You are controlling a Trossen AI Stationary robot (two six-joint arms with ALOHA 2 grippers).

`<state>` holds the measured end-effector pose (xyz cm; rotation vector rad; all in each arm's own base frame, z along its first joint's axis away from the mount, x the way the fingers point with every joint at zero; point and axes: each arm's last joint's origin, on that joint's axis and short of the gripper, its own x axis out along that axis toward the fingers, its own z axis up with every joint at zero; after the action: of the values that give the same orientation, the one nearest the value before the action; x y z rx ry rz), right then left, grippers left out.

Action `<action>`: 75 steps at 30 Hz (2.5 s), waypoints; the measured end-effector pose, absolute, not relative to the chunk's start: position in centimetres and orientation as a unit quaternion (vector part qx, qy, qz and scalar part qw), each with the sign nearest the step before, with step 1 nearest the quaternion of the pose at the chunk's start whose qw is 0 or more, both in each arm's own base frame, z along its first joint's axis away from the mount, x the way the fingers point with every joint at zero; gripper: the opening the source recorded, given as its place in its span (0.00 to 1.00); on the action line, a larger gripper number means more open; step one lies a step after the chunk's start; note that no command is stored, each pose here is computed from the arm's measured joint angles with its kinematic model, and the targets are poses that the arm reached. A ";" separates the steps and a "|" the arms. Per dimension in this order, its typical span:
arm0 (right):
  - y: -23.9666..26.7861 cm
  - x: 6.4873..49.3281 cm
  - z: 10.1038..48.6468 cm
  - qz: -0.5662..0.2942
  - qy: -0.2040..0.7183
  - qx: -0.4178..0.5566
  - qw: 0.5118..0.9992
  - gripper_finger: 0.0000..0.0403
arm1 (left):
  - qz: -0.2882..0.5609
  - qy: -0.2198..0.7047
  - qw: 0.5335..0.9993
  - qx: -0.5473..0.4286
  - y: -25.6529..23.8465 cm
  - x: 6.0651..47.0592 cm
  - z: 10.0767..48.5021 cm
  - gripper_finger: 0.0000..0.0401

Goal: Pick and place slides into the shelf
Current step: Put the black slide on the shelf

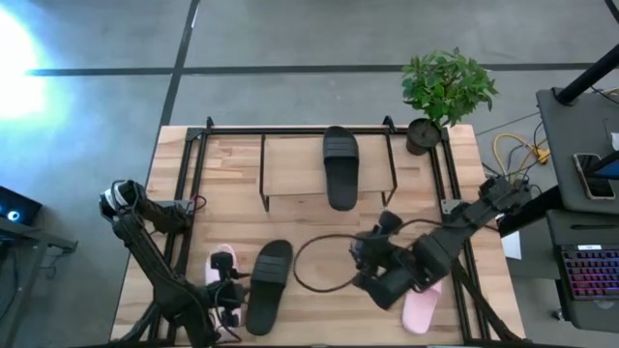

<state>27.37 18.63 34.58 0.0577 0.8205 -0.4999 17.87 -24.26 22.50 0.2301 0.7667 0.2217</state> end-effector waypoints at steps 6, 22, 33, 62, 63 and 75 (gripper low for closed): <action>20.2 23.9 34.3 -0.255 0.426 -0.008 0.868 0.49 | 0.093 0.380 0.919 0.060 -24.7 18.6 23.0 0.36; 23.0 19.8 32.5 -0.212 0.437 -0.074 0.871 0.49 | 0.082 0.429 0.899 -0.021 -26.4 23.7 24.7 0.36; 23.0 19.6 32.3 -0.206 0.458 -0.073 0.862 0.49 | 0.067 0.443 0.889 -0.094 -28.3 21.9 26.8 0.44; 22.8 19.3 30.5 -0.234 0.489 -0.037 0.840 0.49 | 0.281 0.456 0.821 0.198 -26.0 25.6 16.8 0.56; 22.8 19.3 30.6 -0.234 0.488 -0.036 0.840 0.49 | 0.287 0.456 0.819 0.198 -25.6 25.9 16.7 0.56; 22.8 19.3 30.5 -0.246 0.485 -0.013 0.839 0.49 | 0.281 0.494 0.786 0.244 -22.4 28.0 14.9 0.40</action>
<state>19.28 22.76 30.54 -0.0285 1.0260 -0.5202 28.00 -22.37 14.88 0.5255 1.0647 0.6067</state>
